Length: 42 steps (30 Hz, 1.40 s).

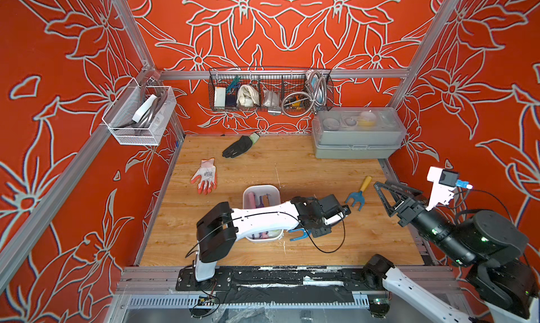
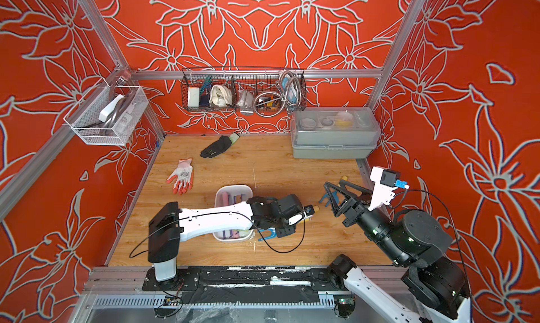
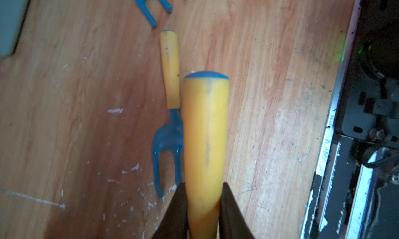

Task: Put the rake into the storage box
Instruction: Pick up the rake at the center of the board, then place the rake in the storage box.

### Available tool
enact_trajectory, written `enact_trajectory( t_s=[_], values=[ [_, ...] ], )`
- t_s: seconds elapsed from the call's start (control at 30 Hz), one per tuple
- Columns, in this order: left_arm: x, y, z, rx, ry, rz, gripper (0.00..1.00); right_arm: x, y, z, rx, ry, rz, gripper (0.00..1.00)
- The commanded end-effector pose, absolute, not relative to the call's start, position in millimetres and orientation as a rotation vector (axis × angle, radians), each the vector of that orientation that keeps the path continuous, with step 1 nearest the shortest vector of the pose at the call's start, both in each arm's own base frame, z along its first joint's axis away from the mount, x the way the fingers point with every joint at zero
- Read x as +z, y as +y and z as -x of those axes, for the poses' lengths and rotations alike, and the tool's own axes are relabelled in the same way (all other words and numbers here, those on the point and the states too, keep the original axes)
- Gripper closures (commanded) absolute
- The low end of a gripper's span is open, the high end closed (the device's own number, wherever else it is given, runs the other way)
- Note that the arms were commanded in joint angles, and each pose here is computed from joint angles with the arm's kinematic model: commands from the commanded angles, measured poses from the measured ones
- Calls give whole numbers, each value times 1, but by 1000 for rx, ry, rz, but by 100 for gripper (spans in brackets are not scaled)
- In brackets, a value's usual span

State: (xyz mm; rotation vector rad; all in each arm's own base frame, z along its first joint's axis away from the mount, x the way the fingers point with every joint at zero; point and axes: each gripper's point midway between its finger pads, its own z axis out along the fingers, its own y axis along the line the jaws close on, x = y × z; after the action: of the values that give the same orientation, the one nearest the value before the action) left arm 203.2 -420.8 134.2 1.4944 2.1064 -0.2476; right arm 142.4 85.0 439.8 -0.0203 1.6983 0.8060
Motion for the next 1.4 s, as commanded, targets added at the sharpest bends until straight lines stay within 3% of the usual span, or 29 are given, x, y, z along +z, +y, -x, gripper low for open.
enact_trajectory(
  t_s=[0.0,0.57,0.97,1.37],
  values=[
    [167,-404,-211,-272,2110,-1299,91,424,90,-157,716,1758,42,35],
    [242,-235,-258,-409,2259,-558,81,334,177,-219,772,2039,182,37],
    [203,-200,-297,-437,2432,-201,81,266,226,-227,941,2205,246,42],
    [141,-190,-316,-378,2537,-39,81,241,218,-219,918,2251,242,42]
  ],
)
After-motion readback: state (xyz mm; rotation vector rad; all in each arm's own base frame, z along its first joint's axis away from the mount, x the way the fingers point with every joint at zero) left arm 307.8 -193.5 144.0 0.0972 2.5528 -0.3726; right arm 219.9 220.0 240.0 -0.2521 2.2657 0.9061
